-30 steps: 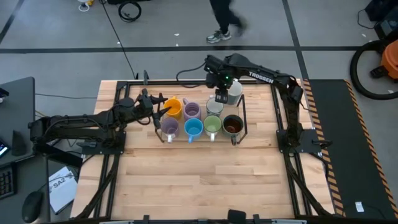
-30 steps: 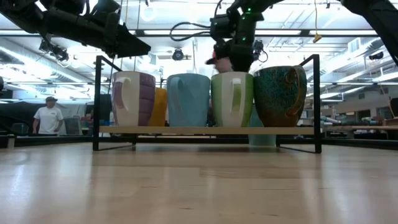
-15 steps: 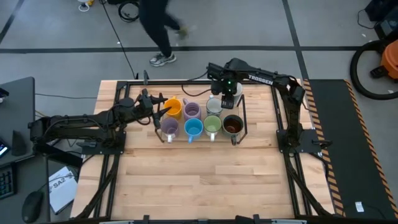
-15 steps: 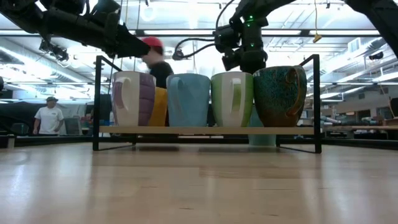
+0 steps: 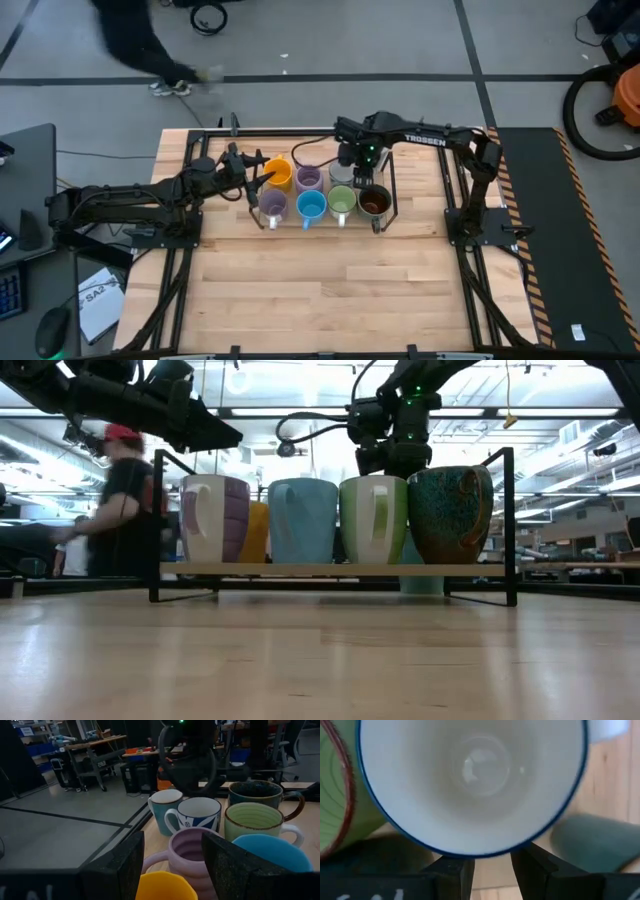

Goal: Place coffee mugs
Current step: Put the blue pattern mug on the shelf

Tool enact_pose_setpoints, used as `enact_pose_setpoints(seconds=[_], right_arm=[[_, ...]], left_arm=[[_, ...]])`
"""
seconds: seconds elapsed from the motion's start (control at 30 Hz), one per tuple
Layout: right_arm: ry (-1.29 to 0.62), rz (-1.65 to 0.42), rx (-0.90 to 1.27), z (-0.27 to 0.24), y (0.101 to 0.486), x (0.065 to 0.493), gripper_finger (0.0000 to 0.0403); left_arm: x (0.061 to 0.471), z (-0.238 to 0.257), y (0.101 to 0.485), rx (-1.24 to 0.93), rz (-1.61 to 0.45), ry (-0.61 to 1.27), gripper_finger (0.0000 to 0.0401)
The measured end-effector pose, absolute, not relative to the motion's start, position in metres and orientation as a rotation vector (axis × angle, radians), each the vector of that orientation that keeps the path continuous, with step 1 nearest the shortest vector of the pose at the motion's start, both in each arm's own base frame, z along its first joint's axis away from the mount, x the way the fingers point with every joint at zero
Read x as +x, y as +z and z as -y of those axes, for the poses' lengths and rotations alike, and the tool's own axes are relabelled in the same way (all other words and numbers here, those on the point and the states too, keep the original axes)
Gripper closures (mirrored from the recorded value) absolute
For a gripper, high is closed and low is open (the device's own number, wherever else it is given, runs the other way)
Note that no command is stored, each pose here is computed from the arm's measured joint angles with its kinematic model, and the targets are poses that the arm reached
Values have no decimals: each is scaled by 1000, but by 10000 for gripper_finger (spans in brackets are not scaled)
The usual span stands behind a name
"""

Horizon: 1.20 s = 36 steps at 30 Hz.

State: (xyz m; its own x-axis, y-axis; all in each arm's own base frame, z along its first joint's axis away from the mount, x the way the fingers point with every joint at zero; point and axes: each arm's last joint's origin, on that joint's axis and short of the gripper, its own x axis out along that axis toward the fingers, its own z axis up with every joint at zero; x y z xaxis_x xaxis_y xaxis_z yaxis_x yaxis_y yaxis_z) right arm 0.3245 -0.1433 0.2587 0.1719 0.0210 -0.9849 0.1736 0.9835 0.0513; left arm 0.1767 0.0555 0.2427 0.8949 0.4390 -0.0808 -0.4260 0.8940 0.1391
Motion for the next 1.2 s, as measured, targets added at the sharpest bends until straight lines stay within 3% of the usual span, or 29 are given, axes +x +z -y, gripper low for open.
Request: enact_pose_setpoints(seconds=[0.87, 1.2], right_arm=[[-41, -1274, 130, 144, 254, 335, 276], [-96, -1337, 86, 149, 263, 329, 276]], left_arm=[[177, -55, 243, 118, -111, 450, 198], [177, -55, 243, 117, -110, 450, 198]])
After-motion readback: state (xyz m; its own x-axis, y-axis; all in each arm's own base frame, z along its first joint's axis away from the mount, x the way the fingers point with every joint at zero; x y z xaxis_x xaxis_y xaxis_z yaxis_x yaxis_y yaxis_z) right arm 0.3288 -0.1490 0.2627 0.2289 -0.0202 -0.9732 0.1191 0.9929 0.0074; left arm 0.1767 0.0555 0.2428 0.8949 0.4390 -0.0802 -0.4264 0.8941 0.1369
